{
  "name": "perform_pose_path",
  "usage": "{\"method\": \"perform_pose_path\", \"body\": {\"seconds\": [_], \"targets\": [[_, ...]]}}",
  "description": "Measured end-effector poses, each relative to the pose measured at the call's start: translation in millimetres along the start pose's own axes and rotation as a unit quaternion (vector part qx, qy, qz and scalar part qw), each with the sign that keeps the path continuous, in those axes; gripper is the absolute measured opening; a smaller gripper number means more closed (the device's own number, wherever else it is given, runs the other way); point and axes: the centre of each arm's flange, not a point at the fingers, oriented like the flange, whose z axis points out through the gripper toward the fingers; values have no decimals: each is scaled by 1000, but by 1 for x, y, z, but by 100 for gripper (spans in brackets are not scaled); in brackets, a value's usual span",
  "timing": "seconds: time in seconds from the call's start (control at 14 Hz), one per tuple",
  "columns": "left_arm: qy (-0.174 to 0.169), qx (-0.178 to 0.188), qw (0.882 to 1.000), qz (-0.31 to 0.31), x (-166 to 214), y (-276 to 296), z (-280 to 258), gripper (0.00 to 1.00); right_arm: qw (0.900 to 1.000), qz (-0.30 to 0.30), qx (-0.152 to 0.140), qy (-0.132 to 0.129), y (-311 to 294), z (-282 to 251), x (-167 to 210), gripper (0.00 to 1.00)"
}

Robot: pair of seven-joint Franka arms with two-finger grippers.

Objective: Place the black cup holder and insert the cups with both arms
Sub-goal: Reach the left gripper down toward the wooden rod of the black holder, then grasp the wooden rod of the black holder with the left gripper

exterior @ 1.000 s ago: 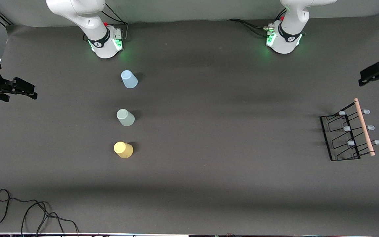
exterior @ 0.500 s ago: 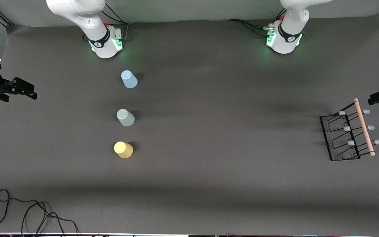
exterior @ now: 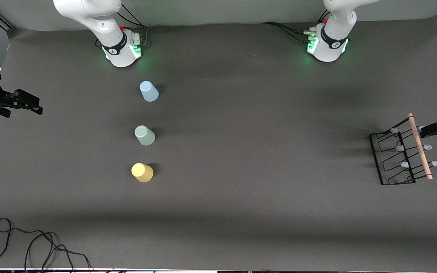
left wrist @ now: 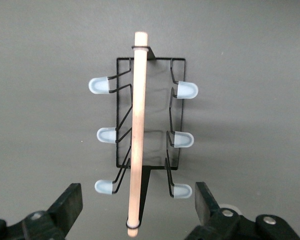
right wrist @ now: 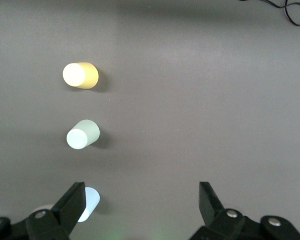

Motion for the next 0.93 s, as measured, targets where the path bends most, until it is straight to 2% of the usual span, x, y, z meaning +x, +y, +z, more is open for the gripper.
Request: {"method": "perform_pose_path", "body": {"seconds": [0.29, 0.79, 0.93], "targets": [[-8, 1, 1000, 6, 16, 1, 48, 100, 1000, 0, 0, 0, 0, 0, 0, 100], [-16, 0, 1000, 6, 21, -1, 73, 82, 1000, 0, 0, 0, 0, 0, 0, 100], [-7, 2, 1000, 6, 24, -1, 74, 82, 1000, 0, 0, 0, 0, 0, 0, 100]]}}
